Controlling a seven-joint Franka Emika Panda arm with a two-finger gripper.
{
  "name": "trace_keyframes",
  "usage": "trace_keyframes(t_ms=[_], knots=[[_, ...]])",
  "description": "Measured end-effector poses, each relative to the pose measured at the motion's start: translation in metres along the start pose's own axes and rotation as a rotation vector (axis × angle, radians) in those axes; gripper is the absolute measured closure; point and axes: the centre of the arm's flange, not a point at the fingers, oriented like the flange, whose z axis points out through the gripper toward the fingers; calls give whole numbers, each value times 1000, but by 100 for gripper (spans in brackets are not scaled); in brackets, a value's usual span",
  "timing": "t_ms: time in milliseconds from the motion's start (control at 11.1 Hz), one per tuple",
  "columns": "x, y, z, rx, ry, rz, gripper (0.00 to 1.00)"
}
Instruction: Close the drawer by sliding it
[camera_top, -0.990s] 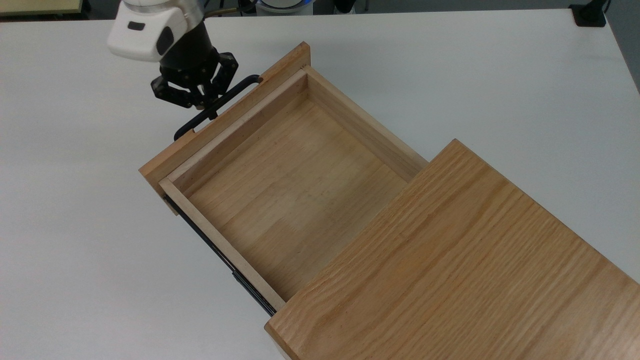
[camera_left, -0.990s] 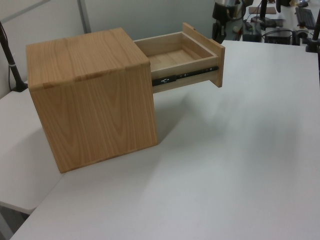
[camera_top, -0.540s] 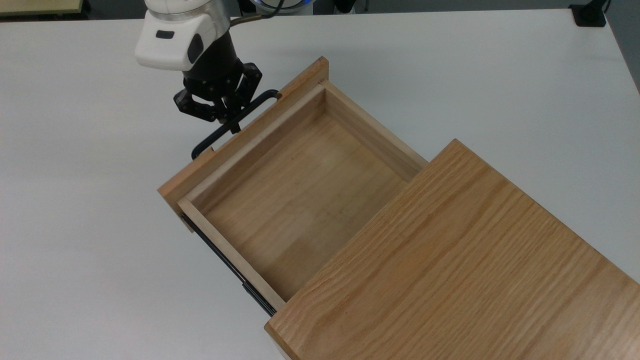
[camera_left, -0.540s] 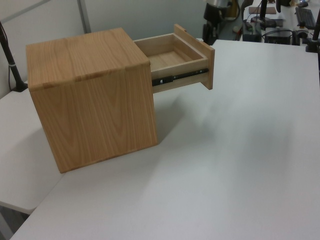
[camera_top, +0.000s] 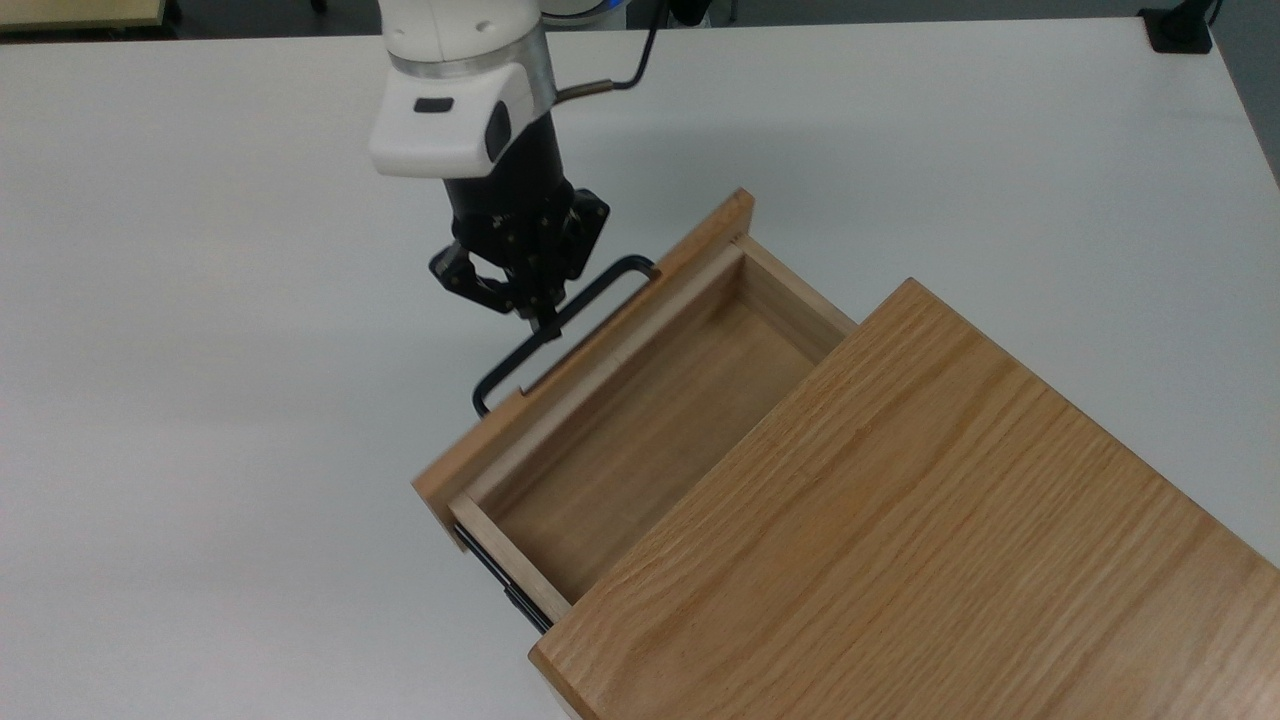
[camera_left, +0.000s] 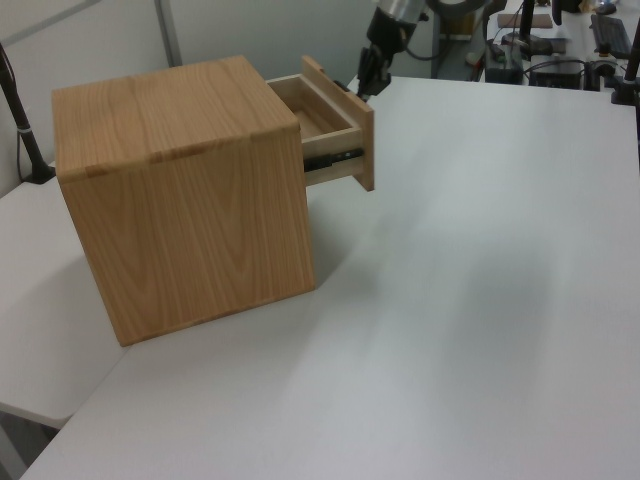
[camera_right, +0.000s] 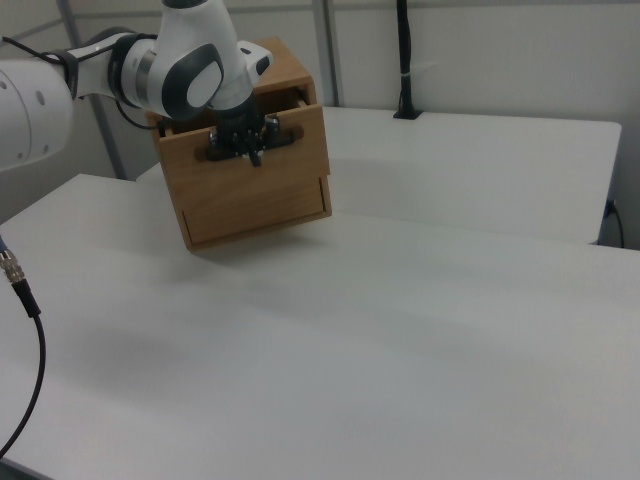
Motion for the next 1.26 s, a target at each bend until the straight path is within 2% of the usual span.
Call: trace_keyframes(t_ms=[360, 630, 900, 1260], knots=[[31, -20, 22, -38, 139, 43, 100], [47, -36, 36, -48, 215, 67, 100], [61, -51, 48, -81, 301, 72, 100], [62, -52, 51, -86, 314, 76, 100]])
